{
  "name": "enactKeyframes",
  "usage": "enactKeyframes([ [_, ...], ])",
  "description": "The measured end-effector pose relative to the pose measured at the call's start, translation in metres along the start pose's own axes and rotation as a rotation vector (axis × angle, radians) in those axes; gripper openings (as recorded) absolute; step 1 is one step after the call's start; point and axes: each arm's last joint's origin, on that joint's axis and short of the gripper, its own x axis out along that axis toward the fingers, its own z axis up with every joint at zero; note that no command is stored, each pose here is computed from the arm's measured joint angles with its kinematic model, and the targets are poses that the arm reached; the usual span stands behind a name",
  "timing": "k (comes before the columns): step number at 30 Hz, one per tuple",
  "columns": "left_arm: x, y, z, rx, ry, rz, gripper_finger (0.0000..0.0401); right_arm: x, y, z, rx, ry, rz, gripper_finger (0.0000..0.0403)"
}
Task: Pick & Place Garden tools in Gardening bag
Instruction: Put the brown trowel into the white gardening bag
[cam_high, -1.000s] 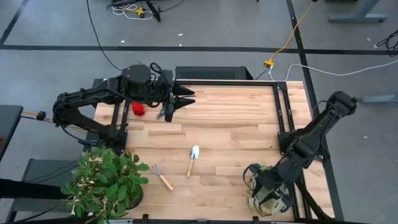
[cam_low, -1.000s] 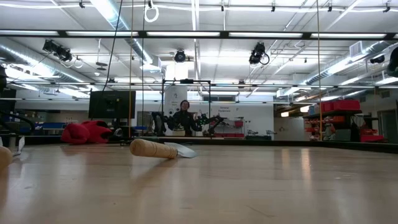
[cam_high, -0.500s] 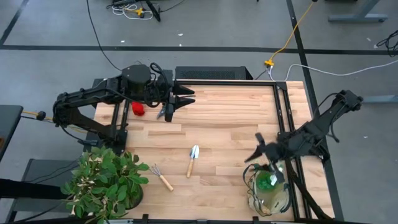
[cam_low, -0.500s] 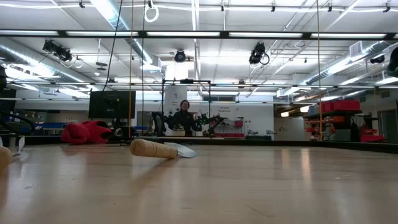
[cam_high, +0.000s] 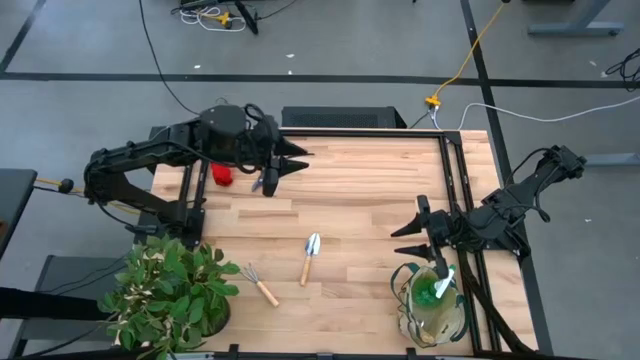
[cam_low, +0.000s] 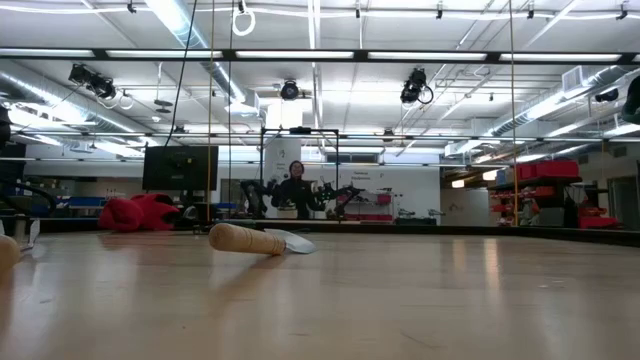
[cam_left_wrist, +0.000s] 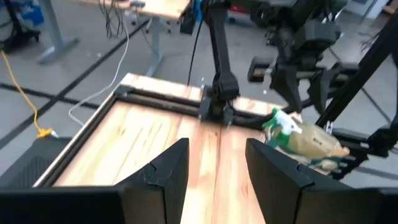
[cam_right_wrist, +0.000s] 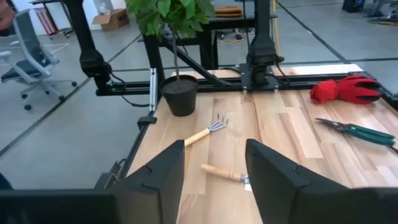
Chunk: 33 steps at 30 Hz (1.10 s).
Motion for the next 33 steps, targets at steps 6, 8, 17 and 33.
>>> enactKeyframes([
  [6, 0.000, 0.001, -0.005, 0.022, 0.055, 0.006, 0.0167, 0.001, -0.002, 0.001, 0.003, -0.005, -0.020, 0.0213],
  [8, 0.000, 0.001, -0.006, 0.023, 0.063, 0.008, 0.0167, 0.001, -0.002, 0.001, 0.005, -0.005, -0.022, 0.0223],
  [17, 0.006, 0.002, -0.014, 0.061, 0.140, 0.006, 0.0167, 0.001, -0.003, 0.001, 0.007, -0.006, -0.025, 0.0240],
  [33, 0.062, -0.014, -0.039, 0.051, 0.286, -0.074, 0.0168, 0.001, -0.003, 0.001, 0.012, -0.005, -0.030, 0.0240],
])
